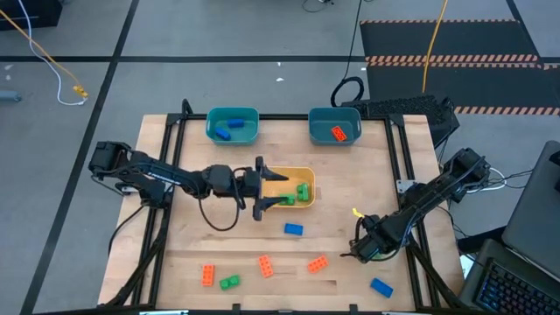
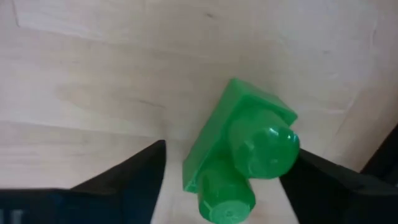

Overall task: Sort & place blocks by color
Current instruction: Put the green game piece into the yellow bin

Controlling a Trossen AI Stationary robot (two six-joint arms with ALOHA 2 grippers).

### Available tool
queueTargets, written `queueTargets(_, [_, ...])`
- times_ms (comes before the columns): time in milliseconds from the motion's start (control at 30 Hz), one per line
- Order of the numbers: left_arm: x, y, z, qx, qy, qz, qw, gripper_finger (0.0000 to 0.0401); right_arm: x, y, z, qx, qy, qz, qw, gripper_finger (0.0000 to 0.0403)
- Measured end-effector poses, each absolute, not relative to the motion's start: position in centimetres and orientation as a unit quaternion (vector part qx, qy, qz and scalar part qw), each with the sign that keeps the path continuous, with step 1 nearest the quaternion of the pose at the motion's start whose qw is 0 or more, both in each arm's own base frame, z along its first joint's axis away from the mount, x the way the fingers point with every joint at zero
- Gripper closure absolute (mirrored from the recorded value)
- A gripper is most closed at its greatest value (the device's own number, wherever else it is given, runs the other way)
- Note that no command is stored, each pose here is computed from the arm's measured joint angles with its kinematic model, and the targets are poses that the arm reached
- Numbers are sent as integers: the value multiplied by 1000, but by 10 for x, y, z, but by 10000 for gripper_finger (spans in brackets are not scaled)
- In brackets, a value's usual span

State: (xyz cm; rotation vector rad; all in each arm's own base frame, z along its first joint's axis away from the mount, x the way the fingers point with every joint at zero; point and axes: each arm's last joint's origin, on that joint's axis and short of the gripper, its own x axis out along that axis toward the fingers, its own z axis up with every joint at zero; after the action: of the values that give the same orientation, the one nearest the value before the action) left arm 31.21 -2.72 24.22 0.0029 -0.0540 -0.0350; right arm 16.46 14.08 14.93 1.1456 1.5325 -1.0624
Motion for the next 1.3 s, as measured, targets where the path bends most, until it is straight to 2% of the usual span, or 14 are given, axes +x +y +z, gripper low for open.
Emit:
queueTargets(300, [312,-30,241,22,-23,-18,999,119,165,141,150,460,646,-413,447,280])
queueTargets(333, [312,-30,241,23,-21,-18,999,119,165,141,150,458,649,-409,449,285])
queueTargets(1100, [312,-25,241,23,-20,-10,999,119,180,122,150,437,669,-350,488,285])
queueTargets(1300, [312,-25,240,22,-18,-9,1000,119,200,111,165,430,629,-326,559,285])
